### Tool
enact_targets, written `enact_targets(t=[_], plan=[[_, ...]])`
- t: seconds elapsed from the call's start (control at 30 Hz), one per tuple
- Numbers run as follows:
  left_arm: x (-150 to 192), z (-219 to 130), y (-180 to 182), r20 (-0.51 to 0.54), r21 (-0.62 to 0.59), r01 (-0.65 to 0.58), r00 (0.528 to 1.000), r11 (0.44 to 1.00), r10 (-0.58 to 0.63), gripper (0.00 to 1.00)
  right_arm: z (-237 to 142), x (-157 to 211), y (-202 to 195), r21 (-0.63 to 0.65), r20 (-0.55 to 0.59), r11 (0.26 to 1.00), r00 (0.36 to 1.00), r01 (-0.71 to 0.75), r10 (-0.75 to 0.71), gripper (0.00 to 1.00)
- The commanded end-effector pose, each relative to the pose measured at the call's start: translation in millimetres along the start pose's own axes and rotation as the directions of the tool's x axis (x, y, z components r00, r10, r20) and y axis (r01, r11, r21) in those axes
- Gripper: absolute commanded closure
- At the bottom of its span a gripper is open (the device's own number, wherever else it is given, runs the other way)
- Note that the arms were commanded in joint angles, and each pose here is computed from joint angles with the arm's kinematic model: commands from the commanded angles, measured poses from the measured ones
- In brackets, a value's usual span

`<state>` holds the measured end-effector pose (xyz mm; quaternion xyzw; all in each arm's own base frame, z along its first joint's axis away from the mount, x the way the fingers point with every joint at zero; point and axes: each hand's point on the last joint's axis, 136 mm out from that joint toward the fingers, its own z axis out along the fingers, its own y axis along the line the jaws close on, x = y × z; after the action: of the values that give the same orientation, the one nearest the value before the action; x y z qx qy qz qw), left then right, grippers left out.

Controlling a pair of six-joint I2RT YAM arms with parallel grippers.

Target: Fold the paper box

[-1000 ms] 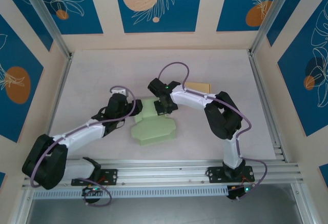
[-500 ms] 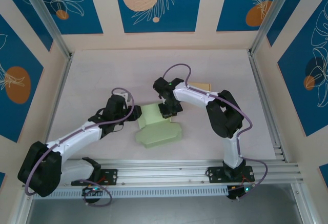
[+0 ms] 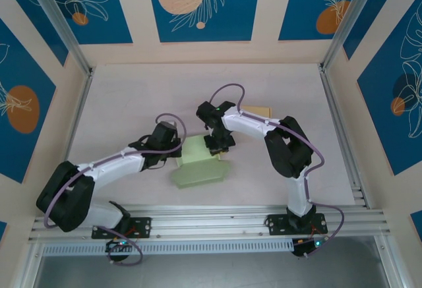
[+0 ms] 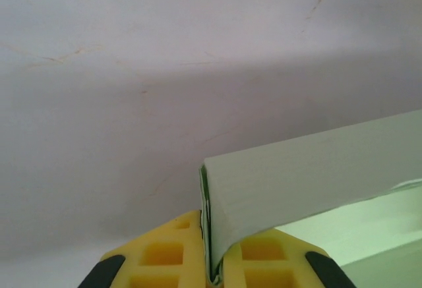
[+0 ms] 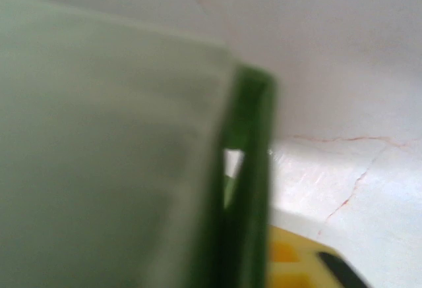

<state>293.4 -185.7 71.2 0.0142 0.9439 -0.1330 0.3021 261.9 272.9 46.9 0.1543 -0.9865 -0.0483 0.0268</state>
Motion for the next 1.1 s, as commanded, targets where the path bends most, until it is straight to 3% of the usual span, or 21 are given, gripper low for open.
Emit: enact_targets(t=[0.0, 0.4, 0.6, 0.7, 0.83, 1.07], plan=[[24.7, 5.3, 21.4, -0.115, -0.119, -0.092, 0.990, 0.989, 0.078, 0.96, -9.5, 8.2, 18.4, -0.073, -0.023, 0.997, 0.999, 0.034, -0.035, 0.71], [19.7, 17.5, 23.2, -0.289, -0.199, -0.256, 0.938, 0.946, 0.193, 0.97, -50.7, -25.0, 23.2, -0.258, 0.127, 0.966, 0.990, -0.018, 0.052, 0.40], [16.8, 28.1, 25.2, -0.375, -0.232, -0.329, 0.898, 0.915, 0.228, 0.98, -56.4, -30.2, 6.6, -0.343, 0.147, 0.936, 0.979, -0.082, 0.139, 0.41], [13.6, 33.0, 20.5, -0.384, -0.224, -0.332, 0.894, 0.916, 0.230, 0.99, -50.8, -29.4, -1.7, -0.320, 0.145, 0.943, 0.978, -0.097, 0.150, 0.41], [9.1, 35.0, 18.0, -0.398, -0.227, -0.344, 0.887, 0.911, 0.235, 0.99, -29.6, -26.6, -9.4, -0.271, 0.101, 0.954, 0.982, -0.128, 0.160, 0.51], [6.7, 42.2, 21.1, -0.429, -0.256, -0.368, 0.872, 0.894, 0.236, 0.99, -1.3, -19.9, -2.0, -0.197, 0.048, 0.973, 0.991, -0.116, 0.128, 0.50]])
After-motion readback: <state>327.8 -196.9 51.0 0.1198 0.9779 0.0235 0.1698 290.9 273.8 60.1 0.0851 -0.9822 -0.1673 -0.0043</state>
